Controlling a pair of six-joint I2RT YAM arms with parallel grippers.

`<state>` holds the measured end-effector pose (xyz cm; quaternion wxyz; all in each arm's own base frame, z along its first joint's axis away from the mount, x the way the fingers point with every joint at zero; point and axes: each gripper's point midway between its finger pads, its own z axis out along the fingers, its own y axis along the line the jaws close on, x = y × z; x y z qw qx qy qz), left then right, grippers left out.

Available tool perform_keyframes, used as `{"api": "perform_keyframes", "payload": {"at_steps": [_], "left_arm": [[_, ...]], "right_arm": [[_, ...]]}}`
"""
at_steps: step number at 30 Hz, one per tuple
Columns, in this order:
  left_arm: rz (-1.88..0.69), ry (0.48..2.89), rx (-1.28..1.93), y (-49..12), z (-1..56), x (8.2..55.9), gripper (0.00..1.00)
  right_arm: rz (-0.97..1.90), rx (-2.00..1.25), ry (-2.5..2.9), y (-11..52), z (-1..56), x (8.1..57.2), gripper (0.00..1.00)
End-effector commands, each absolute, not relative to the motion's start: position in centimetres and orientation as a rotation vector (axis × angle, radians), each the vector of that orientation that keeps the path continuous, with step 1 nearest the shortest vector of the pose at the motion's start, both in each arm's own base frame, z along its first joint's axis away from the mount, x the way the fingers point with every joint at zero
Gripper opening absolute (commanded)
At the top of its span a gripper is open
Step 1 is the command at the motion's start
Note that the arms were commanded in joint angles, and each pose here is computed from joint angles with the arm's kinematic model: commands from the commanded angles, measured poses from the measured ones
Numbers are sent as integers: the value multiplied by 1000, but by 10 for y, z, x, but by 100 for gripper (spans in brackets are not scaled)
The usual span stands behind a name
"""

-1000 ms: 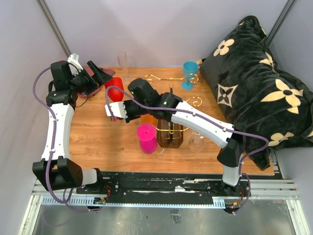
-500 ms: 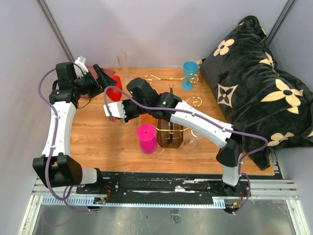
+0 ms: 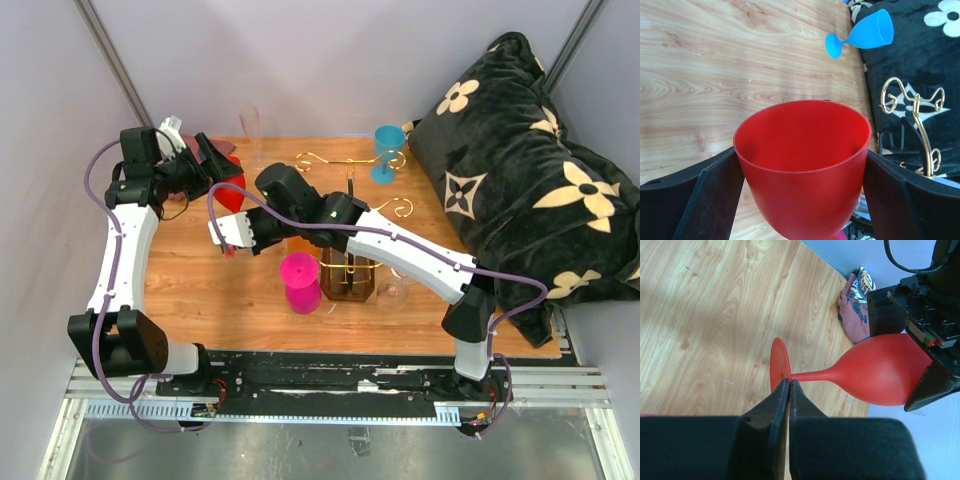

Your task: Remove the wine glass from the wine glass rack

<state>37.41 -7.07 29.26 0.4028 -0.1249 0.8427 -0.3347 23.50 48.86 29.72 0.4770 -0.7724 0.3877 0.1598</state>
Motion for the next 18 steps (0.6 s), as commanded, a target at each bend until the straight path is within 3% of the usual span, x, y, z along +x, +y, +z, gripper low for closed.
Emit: {"api": "perform_keyframes", "payload": {"at_steps": [1, 3, 5, 10, 11, 14, 18], "left_arm": [[-864, 2116, -268, -76, 298, 375, 90], [-850, 2112, -273, -74, 299, 375, 88], [-848, 2104, -280, -74, 300, 376, 87], [-770, 2076, -297, -63, 305, 386, 84], [-735, 2062, -304, -58, 307, 391, 84], [-653, 1995, -318, -45, 310, 409, 85], [-535, 1914, -338, -25, 308, 438, 85]], "right_arm": [[342, -1860, 906, 488, 315, 232, 1], [322, -1856, 922, 487, 313, 235, 1], [320, -1846, 932, 487, 312, 237, 15], [309, -1778, 974, 484, 322, 242, 82], [318, -1756, 989, 482, 328, 241, 88], [362, -1645, 1070, 470, 353, 238, 99], [351, -1428, 1353, 437, 380, 249, 97]]}}
